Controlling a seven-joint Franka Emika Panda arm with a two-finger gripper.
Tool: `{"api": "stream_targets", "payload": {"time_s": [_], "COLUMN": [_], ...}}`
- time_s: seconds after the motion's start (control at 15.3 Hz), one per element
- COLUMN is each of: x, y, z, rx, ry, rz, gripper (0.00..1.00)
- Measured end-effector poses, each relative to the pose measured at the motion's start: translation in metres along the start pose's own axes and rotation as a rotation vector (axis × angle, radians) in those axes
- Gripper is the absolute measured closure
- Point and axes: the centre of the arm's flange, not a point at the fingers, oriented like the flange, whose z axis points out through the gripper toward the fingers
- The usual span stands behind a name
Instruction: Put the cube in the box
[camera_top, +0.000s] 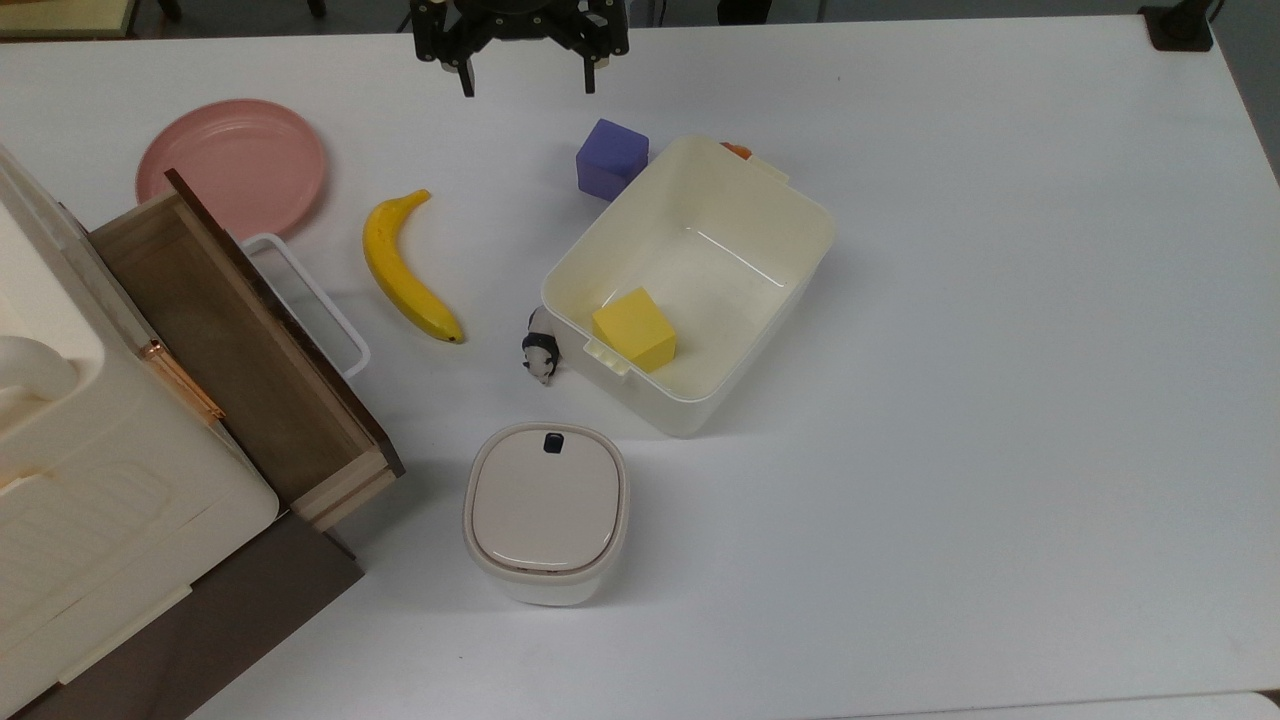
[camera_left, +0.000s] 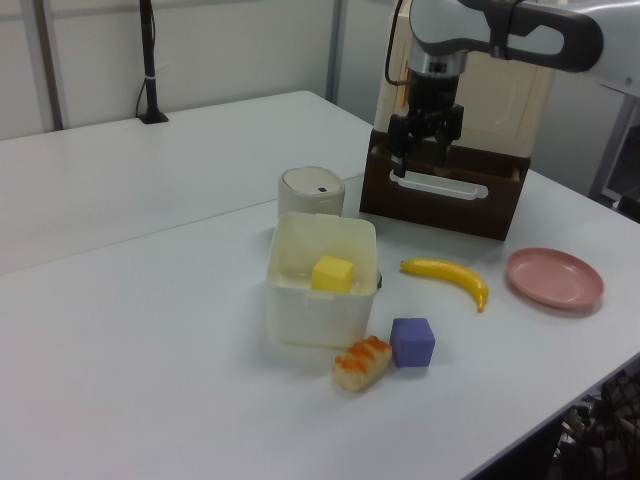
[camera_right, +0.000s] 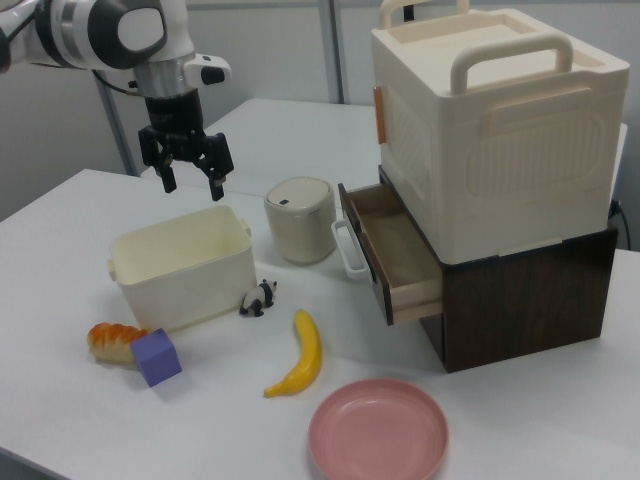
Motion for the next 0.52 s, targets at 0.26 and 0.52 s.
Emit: {"api": "stream_targets", "payload": {"time_s": [0.26,0.52], "x": [-0.001,-0.009], "y": [-0.033,-0.064], "z": [0.031,0.076], "rx": [-0.002,-0.014], "ry": [-0.066,-0.156], "rz": [-0.038,-0.018], "gripper": [0.0,0.0]}}
